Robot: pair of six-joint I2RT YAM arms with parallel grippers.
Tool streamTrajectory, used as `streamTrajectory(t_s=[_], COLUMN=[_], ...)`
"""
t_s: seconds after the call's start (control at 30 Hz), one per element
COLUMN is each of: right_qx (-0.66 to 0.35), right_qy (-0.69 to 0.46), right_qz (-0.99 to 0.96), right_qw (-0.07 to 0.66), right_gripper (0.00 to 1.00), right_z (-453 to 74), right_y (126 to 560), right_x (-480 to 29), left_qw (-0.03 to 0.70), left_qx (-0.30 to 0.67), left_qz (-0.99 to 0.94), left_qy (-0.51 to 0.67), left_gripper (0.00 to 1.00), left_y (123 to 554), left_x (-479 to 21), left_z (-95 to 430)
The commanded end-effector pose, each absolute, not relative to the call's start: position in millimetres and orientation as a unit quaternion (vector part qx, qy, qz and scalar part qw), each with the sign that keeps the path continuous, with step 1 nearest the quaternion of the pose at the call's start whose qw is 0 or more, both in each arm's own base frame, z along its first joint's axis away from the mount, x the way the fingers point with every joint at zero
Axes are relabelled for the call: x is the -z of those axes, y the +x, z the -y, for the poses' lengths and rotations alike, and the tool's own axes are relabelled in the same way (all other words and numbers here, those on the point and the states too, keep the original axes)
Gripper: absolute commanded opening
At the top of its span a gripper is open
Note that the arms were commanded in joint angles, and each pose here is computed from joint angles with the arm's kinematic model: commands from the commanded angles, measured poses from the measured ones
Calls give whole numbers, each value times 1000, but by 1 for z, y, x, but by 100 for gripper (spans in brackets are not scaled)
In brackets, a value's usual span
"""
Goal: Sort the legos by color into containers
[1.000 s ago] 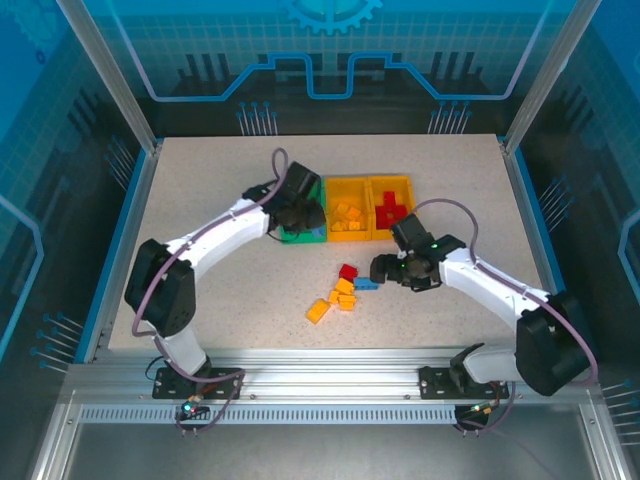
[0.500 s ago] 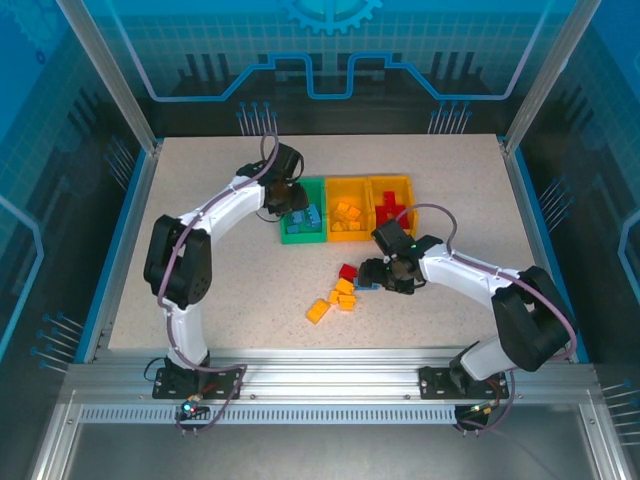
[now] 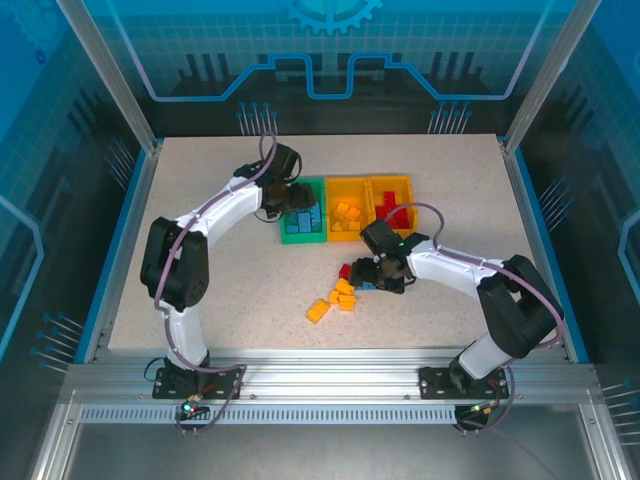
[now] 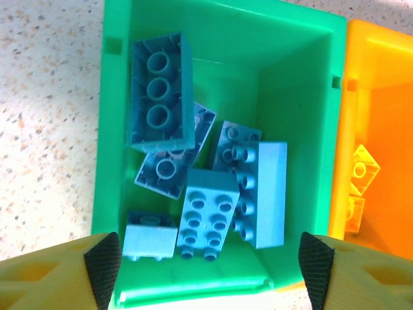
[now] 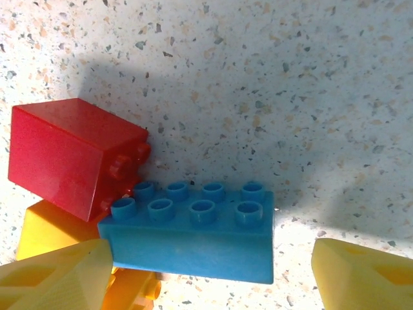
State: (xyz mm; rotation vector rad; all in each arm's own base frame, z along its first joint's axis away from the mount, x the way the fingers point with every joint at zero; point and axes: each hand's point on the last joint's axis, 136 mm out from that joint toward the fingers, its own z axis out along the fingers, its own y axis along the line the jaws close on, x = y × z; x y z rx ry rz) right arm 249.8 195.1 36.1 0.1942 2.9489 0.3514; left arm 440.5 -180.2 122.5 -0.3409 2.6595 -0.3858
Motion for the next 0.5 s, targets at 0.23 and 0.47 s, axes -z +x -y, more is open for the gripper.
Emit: streamTrajectory(t_s=[0.23,0.47], right_qx=[-70,-57], right_qy=[84,105], right_qz=[-991,-989], right_qw=[82,86], right_gripper=[73,73], right_z=[-171,-139], right_y=[251,245], right_x=[-29,-34], left_qw=[229,222], left_qx=[153,155], left_qz=[-953,-953], left_qy=[-130,-135], left_gripper=[79,79], left_y=[418,414], left_x=[-141,-135], left_z=[169,169])
